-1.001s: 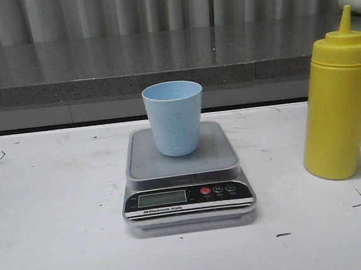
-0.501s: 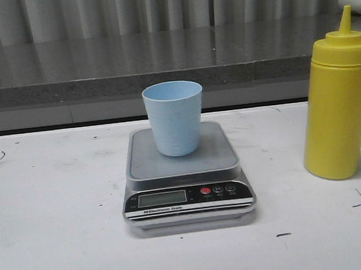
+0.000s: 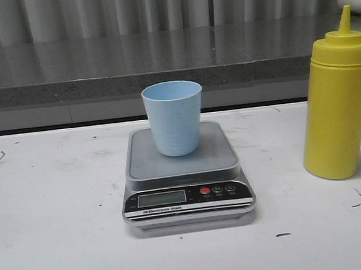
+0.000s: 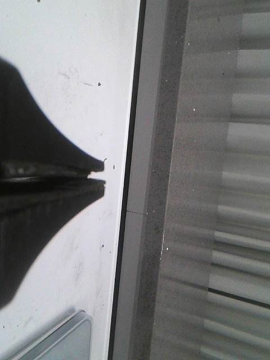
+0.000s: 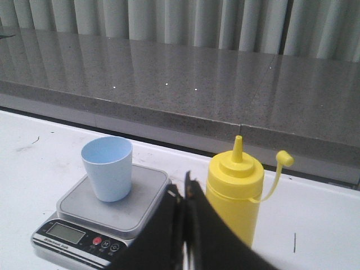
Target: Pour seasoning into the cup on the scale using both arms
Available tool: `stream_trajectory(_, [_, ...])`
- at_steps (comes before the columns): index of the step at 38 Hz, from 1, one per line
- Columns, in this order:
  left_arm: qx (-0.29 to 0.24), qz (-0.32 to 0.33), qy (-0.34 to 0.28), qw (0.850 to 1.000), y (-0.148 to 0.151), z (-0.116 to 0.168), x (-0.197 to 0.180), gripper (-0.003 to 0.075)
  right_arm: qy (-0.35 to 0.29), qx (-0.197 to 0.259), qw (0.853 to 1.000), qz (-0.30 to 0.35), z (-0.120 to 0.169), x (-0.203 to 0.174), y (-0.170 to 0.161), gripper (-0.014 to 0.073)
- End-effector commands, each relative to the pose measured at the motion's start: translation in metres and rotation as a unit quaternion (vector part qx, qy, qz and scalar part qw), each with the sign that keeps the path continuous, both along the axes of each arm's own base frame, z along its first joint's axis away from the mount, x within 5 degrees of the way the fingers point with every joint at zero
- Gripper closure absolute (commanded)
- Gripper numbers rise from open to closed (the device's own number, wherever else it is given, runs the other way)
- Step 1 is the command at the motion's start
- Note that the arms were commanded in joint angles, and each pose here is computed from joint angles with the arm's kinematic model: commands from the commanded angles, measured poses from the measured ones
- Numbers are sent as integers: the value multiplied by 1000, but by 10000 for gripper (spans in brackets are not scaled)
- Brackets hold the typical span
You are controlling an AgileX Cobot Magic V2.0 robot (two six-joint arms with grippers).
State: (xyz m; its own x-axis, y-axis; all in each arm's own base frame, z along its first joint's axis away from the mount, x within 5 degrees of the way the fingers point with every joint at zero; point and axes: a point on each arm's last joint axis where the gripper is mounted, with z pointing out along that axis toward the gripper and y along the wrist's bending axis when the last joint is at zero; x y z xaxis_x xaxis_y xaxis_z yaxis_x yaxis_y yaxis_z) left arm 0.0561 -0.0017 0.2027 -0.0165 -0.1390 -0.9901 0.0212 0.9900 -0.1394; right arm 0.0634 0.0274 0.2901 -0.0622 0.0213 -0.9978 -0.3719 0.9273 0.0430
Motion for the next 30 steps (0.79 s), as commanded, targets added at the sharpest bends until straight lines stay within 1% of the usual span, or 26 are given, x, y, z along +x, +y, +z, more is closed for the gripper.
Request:
stream_trajectory(1, [-6, 3, -30, 1000, 1, -1, 0, 740, -52, 13, 998, -16, 19, -1, -3, 706])
stream_trajectory(30, [-6, -3, -30, 1000, 0, -1, 0, 740, -52, 13, 998, -16, 19, -1, -3, 706])
